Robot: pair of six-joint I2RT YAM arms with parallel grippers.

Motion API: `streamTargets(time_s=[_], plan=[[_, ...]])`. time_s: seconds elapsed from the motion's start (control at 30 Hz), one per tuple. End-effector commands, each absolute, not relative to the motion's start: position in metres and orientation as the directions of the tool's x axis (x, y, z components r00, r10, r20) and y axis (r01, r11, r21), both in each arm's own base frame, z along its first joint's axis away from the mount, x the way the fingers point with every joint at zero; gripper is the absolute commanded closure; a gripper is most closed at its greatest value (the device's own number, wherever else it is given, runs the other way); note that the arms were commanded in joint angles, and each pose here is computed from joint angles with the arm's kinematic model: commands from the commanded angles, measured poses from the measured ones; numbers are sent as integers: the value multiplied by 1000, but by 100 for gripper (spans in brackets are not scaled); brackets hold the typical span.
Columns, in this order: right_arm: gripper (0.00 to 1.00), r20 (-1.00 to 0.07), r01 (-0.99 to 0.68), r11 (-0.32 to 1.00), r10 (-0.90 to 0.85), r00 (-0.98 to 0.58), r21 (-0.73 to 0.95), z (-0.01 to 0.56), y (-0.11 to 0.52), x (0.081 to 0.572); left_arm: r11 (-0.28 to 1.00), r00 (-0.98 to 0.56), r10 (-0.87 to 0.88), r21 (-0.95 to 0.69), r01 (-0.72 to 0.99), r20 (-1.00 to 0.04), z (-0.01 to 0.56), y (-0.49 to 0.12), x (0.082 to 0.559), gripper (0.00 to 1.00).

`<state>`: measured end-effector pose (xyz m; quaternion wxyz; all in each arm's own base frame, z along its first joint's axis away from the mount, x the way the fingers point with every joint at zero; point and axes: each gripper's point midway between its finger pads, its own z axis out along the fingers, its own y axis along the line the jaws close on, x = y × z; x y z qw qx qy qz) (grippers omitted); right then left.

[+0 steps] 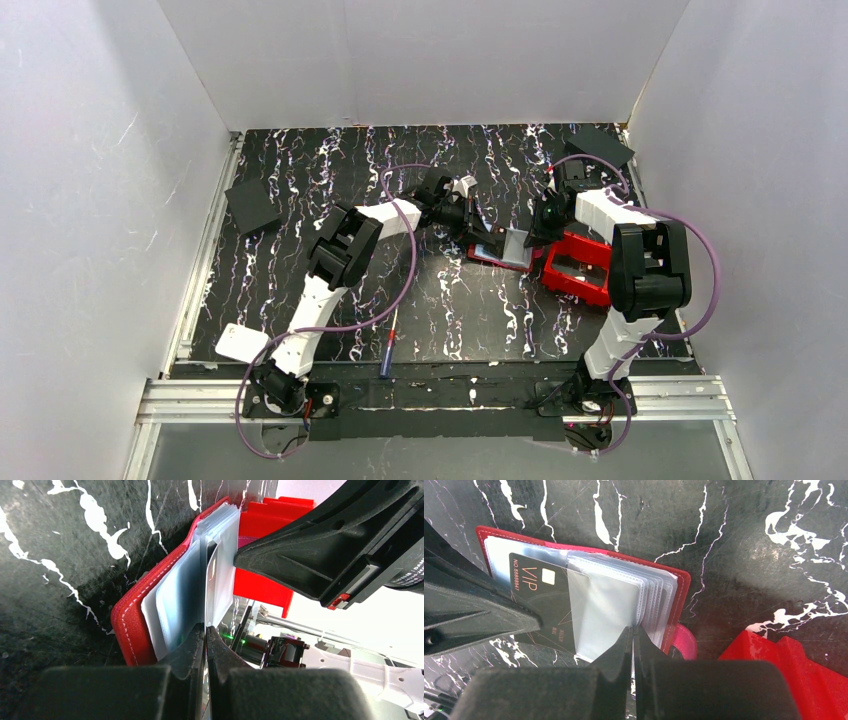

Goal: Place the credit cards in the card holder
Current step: Insert the credit card into the card holder.

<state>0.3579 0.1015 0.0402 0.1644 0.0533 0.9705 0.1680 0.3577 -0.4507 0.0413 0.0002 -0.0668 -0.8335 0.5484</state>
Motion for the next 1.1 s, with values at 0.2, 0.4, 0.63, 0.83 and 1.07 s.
streamTargets(time_s=[0.2,0.4,0.63,0.83,1.07], plan=[[93,-258,38,940,132,-957,338,19,108,352,444,-994,42,-889,110,-102,34,-452,366,100],[93,-260,38,939,133,-956,341,20,108,352,436,-995,40,-895,96,-87,32,-456,361,100],[82,-277,38,935,143,-950,352,35,110,358,423,-996,53,-901,92,-77,40,-464,351,100],[76,-297,61,938,170,-940,342,52,107,361,442,-994,53,-890,110,-96,42,-471,347,99],[69,-310,73,957,162,-937,282,59,95,361,551,-984,77,-816,175,-159,47,-457,347,65]])
